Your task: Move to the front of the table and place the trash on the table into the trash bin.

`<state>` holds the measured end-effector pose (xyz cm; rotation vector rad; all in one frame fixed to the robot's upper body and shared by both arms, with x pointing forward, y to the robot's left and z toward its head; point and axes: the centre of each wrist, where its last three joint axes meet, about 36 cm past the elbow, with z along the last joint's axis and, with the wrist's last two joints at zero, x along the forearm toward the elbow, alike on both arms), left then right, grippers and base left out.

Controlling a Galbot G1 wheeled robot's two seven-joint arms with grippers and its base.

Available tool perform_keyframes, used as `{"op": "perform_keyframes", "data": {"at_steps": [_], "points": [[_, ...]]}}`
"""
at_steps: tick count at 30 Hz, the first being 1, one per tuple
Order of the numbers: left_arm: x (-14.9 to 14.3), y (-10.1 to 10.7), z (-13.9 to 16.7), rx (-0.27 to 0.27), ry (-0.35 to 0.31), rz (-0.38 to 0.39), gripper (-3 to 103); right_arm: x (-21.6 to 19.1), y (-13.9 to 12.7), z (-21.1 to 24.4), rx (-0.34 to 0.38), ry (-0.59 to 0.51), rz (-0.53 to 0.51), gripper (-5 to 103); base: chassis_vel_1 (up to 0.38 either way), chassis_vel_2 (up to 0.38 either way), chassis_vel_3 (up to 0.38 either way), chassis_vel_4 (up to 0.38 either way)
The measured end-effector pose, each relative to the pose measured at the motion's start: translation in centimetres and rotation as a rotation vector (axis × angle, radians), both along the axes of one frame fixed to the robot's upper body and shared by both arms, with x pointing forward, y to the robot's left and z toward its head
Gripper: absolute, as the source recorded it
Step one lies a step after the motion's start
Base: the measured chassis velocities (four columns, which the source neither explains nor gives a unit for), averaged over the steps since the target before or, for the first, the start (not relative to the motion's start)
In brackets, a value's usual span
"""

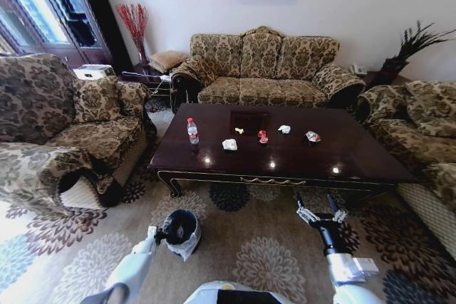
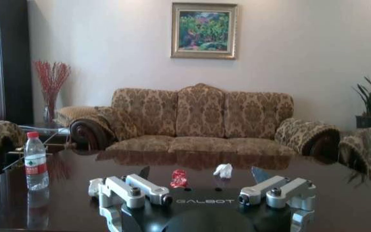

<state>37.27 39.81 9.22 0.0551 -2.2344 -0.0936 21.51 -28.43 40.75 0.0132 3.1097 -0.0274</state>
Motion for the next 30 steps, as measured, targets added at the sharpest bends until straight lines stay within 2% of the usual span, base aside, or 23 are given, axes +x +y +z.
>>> {"op": "perform_keyframes", "data": {"at_steps": [2,5,7,19,23,24,26,27,30], "points": [[0.0,-0.1,0.0,-0.001,0.000,0.000,16,0.0,0.0,0.0,0.000,0.000,0.000,100,0.000,0.000,0.000,0.000],[0.0,-0.3,-0.1,-0.008,0.000,-0.003,6,0.0,-0.1,0.0,-0.002,-0.002,-0.002,100,0.000,0.000,0.000,0.000],[0.0,-0.4,-0.1,-0.008,0.000,-0.003,3,-0.1,-0.1,0.0,-0.003,-0.002,-0.002,100,0.000,0.000,0.000,0.000],[-0.4,-0.9,0.4,0.015,-0.017,0.005,3,-0.1,-0.3,-0.1,0.006,-0.009,-0.014,100,0.000,0.000,0.000,0.000],[-0.6,1.0,3.0,0.026,-0.076,0.090,3,0.4,0.0,-0.3,0.020,-0.020,-0.008,100,0.000,0.000,0.000,0.000],[-0.6,1.0,3.0,0.026,-0.076,0.090,3,0.4,0.0,-0.3,0.020,-0.020,-0.008,100,0.000,0.000,0.000,0.000],[-1.9,2.2,4.7,0.006,-0.095,0.124,3,0.9,0.3,-0.3,0.028,-0.027,-0.004,100,0.000,0.000,0.000,0.000],[-1.9,2.2,4.7,0.006,-0.095,0.124,3,0.9,0.3,-0.3,0.028,-0.027,-0.004,100,0.000,0.000,0.000,0.000],[-3.5,3.2,7.9,-0.016,-0.121,0.167,3,2.2,0.7,0.0,0.045,-0.061,-0.007,100,0.000,0.000,0.000,0.000]]}}
